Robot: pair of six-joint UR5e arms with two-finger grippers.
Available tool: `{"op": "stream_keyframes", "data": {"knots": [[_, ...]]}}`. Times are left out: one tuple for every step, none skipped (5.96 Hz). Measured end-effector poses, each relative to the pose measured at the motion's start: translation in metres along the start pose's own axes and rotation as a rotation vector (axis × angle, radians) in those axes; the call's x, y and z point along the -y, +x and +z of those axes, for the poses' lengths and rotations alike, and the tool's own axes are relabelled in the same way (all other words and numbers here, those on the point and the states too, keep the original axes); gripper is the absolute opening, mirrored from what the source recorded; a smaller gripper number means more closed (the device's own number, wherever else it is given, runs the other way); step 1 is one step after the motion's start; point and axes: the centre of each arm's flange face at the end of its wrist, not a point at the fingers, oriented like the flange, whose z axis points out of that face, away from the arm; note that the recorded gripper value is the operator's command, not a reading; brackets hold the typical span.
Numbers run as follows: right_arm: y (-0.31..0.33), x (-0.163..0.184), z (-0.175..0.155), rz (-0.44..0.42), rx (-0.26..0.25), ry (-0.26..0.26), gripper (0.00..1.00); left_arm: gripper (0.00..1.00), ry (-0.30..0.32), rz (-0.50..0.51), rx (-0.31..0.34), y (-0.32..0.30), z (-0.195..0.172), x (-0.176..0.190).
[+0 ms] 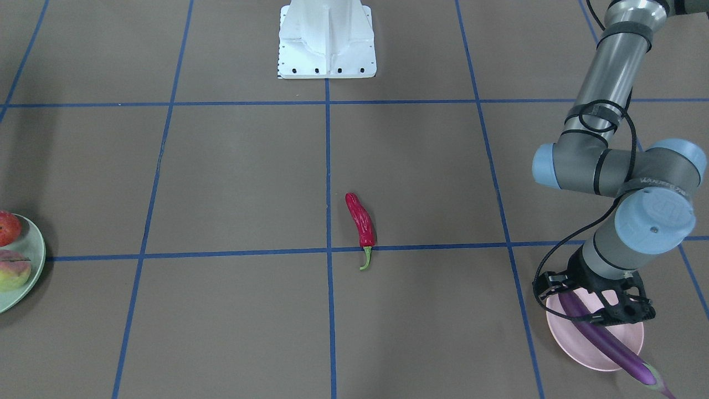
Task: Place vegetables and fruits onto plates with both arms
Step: 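Move the left gripper back over the red chili pepper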
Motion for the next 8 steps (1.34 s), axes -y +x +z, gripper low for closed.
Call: {"op": "stream_keyframes", "data": {"knots": [[0.000, 0.000, 0.000, 0.000, 0.001, 0.000, 1.00, 1.00, -0.003, 0.024, -0.040, 0.053, -0.013, -0.018], [0.000, 0.000, 0.000, -0.001, 0.001, 0.000, 1.00, 1.00, -0.023, 0.033, -0.088, 0.130, -0.016, -0.048], [0.000, 0.000, 0.000, -0.001, 0.001, 0.000, 1.00, 1.00, -0.053, -0.006, -0.134, 0.209, -0.019, -0.084], [0.000, 0.000, 0.000, -0.001, 0.001, -0.001, 1.00, 1.00, -0.078, -0.064, -0.156, 0.269, -0.018, -0.118], [0.000, 0.000, 0.000, -0.002, 0.000, -0.001, 1.00, 1.00, -0.091, -0.094, -0.153, 0.298, -0.013, -0.134], [0.000, 0.000, 0.000, -0.002, 0.001, -0.001, 1.00, 1.00, -0.103, -0.105, -0.143, 0.309, -0.005, -0.141], [0.000, 0.000, 0.000, -0.001, 0.000, -0.001, 1.00, 0.86, -0.114, -0.105, -0.138, 0.319, 0.000, -0.147], [0.000, 0.000, 0.000, -0.001, 0.001, -0.001, 1.00, 0.83, -0.127, -0.107, -0.137, 0.331, 0.004, -0.157]]}}
